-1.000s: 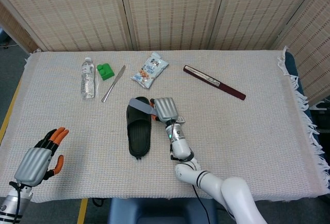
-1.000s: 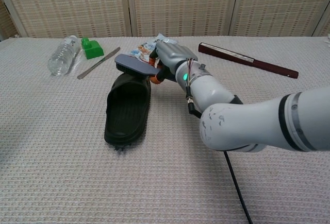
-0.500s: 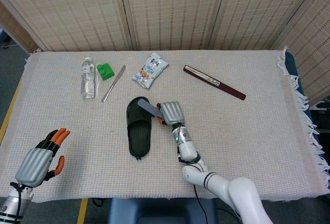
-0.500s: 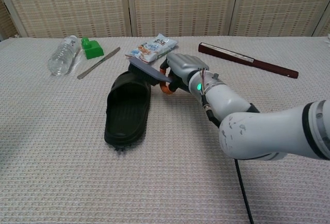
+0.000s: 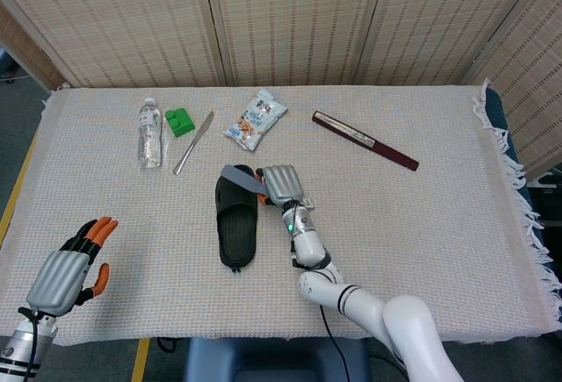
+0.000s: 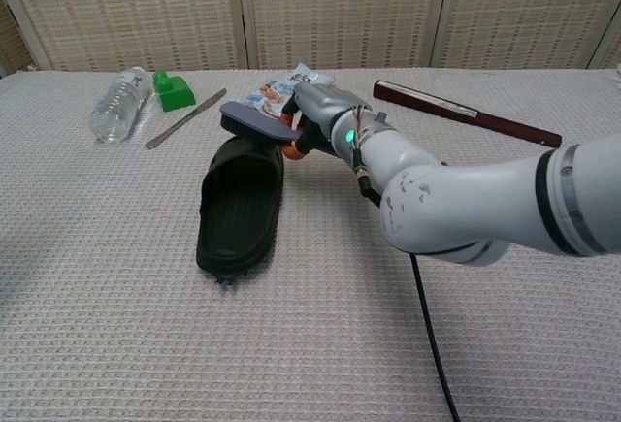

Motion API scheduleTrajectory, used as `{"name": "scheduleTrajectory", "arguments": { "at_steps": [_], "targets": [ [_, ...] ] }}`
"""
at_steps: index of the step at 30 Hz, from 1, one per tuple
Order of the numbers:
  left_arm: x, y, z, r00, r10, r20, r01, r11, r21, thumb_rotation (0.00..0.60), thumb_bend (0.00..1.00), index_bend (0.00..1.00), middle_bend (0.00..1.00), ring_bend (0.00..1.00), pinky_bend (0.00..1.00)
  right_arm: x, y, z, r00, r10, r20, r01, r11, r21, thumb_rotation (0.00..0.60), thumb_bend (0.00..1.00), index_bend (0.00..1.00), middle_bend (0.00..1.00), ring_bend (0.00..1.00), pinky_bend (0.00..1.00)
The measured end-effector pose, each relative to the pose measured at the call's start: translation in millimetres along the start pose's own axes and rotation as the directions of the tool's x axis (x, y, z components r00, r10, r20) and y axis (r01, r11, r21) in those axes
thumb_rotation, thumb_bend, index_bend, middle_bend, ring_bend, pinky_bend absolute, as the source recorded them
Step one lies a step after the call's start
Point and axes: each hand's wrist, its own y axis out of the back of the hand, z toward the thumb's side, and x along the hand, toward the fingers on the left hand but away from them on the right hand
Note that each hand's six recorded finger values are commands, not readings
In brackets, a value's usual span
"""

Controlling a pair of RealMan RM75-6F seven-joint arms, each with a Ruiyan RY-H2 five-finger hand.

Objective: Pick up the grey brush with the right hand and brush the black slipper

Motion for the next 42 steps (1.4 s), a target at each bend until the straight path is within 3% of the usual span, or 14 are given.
{"name": "scheduleTrajectory", "arguments": {
  "at_steps": [6,15,23,36,42],
  "targets": [
    [0.0,0.1,-0.2,1.000,-0.002,0.002,0.002,1.000,-0.001,0.600,0.63,0.00,0.00,0.00,0.24,-4.2,-3.1,9.3,1.000,0.013,-0.009,-0.012,1.000,0.023,0.600,0.47,0.92,0.83,0.93,1.00],
    [-1.7,-1.5,4.5,1.000,-0.005,0.015,0.005,1.000,0.008,0.600,0.63,0.00,0.00,0.00,0.24,15.6,-10.5,-13.4,0.999,0.041,-0.024,-0.040,0.998,0.044,0.600,0.47,0.92,0.83,0.93,1.00],
    [-0.3,-2.0,4.1,1.000,-0.006,0.013,0.006,1.000,0.006,0.600,0.63,0.00,0.00,0.00,0.24,30.7,2.8,-33.2,0.999,0.044,-0.019,-0.042,0.997,0.060,0.600,0.47,0.92,0.83,0.93,1.00],
    [1.3,-1.2,0.3,1.000,-0.005,0.002,0.004,1.000,0.004,0.600,0.63,0.00,0.00,0.00,0.24,0.4,1.4,7.0,0.999,0.044,-0.020,-0.043,0.996,0.083,0.600,0.47,0.92,0.83,0.93,1.00],
    [-0.5,-2.0,4.0,1.000,-0.006,0.014,0.005,1.000,0.010,0.600,0.63,0.00,0.00,0.00,0.24,9.9,-0.5,-0.6,0.998,0.047,-0.033,-0.044,0.994,0.096,0.600,0.47,0.92,0.83,0.93,1.00]
  ]
}}
